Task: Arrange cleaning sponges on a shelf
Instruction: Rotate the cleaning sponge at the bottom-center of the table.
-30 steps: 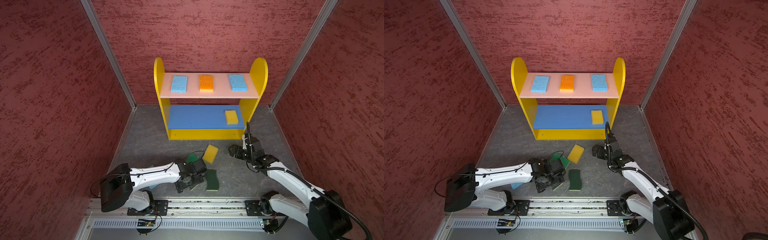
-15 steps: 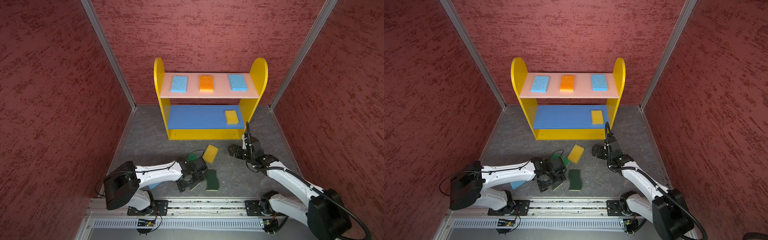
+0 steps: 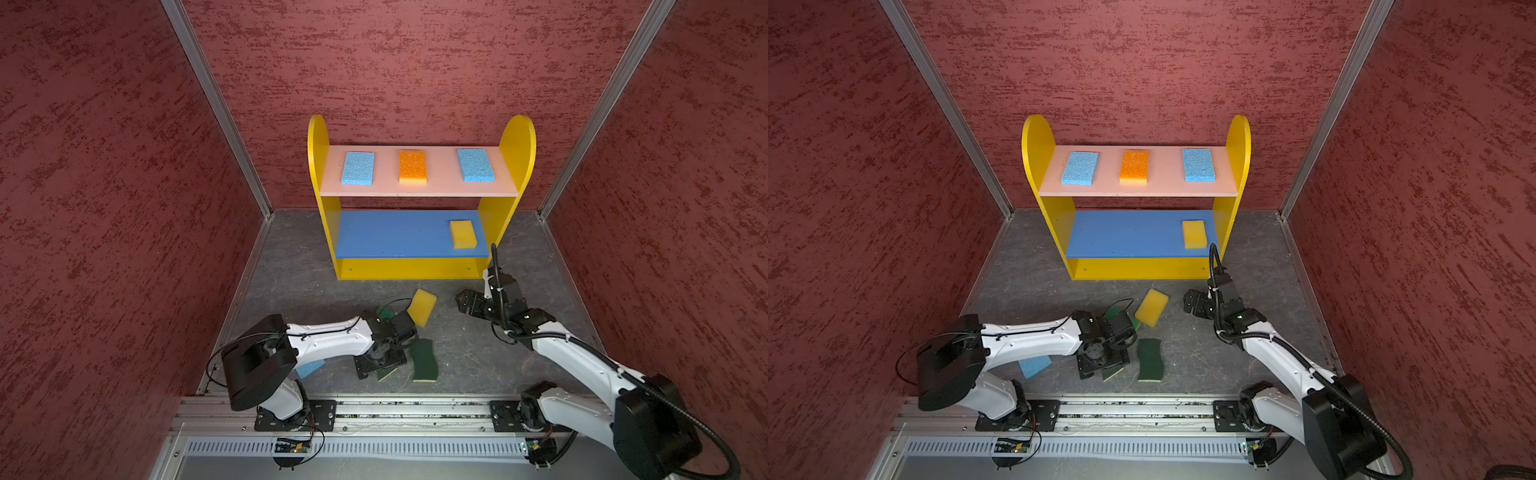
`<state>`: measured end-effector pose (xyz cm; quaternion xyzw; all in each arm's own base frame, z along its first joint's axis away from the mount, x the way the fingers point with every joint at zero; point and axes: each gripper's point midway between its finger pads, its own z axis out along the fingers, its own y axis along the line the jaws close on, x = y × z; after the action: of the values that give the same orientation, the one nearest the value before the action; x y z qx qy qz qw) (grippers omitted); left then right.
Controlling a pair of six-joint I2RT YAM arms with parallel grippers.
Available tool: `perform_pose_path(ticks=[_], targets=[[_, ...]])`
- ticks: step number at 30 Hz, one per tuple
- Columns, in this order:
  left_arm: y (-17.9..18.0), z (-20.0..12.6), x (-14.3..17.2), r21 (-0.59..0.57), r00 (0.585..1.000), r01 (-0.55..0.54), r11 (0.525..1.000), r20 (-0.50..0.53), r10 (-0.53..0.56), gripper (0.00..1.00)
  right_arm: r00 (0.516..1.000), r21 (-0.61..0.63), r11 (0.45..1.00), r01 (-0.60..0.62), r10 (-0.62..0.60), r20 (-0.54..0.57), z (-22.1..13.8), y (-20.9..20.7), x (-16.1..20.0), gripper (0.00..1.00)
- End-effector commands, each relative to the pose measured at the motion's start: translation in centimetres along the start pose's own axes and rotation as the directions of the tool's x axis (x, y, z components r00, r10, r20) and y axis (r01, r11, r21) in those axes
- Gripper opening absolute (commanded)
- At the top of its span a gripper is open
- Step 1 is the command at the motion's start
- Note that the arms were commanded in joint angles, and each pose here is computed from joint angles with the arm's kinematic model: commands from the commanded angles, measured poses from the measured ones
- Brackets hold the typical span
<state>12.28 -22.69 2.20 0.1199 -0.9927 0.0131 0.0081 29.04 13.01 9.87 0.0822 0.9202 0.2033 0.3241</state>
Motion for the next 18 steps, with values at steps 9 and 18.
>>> perform_pose_path(ticks=[9, 18], targets=[[2.2, 0.5, -0.3, -0.12, 0.989, -0.146, 0.982, 0.02, 0.15, 0.75, 1.0, 0.007, 1.0, 0.017, -0.017, 0.014, 0.0, 0.0, -0.2, 0.97], [3.8, 0.0, -1.5, -0.148, 0.96, -0.247, 0.958, 0.093, 0.262, 0.73, 1.0, 0.007, 1.0, 0.01, -0.01, 0.013, 0.0, 0.0, -0.2, 0.97]])
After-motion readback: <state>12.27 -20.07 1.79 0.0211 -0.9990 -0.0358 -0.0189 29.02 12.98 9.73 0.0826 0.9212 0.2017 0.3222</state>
